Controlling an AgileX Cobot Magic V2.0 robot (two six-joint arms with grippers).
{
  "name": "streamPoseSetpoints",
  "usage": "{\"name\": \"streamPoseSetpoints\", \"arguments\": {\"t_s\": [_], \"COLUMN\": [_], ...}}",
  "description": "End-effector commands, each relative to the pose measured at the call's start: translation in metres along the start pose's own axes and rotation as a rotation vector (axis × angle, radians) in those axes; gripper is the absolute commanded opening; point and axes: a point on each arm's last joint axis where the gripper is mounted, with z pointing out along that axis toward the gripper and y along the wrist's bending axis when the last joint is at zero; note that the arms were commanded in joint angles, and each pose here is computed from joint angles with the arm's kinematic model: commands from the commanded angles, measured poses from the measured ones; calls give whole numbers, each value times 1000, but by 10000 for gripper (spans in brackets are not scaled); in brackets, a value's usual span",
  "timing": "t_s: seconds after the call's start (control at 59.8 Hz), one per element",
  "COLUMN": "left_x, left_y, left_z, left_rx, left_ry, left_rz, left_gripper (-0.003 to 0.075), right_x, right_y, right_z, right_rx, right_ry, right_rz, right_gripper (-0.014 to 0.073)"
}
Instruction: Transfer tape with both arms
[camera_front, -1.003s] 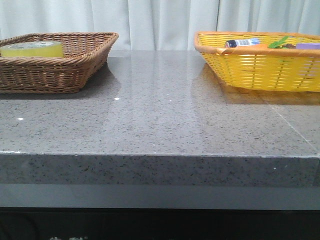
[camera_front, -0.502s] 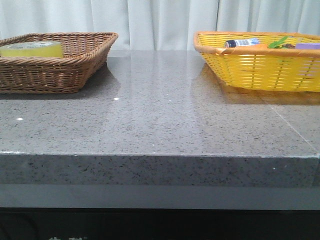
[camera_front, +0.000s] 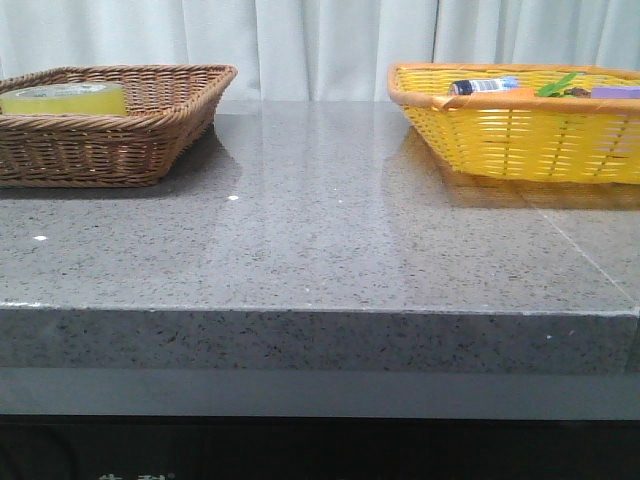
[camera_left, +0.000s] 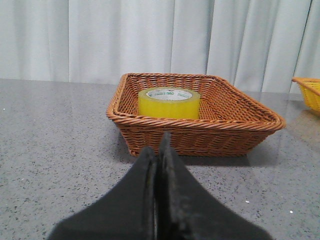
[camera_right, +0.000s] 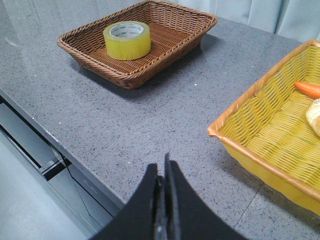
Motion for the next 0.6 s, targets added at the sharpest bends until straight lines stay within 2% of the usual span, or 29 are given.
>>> {"name": "streamPoseSetpoints", "arguments": {"t_s": [0.0, 0.334, 0.401, 0.585], "left_x": [6, 6, 6, 6], "left_y": [1, 1, 1, 1], "left_z": [-1, -1, -1, -1], "left_rx": [-7, -7, -7, -7], "left_ry": [-50, -50, -50, -50], "left_rz": [-11, -11, -11, -11], "left_gripper": [-20, -20, -20, -20], "right_x": [-13, -8, 0, 48], "right_y": [-1, -1, -5, -17], "right_z": [-4, -8, -15, -31], "right_rx": [20, 32, 86, 347], "right_ry": [-97, -110, -140, -319], "right_rz": [6, 5, 11, 42], "right_gripper": [-70, -70, -70, -70]}}
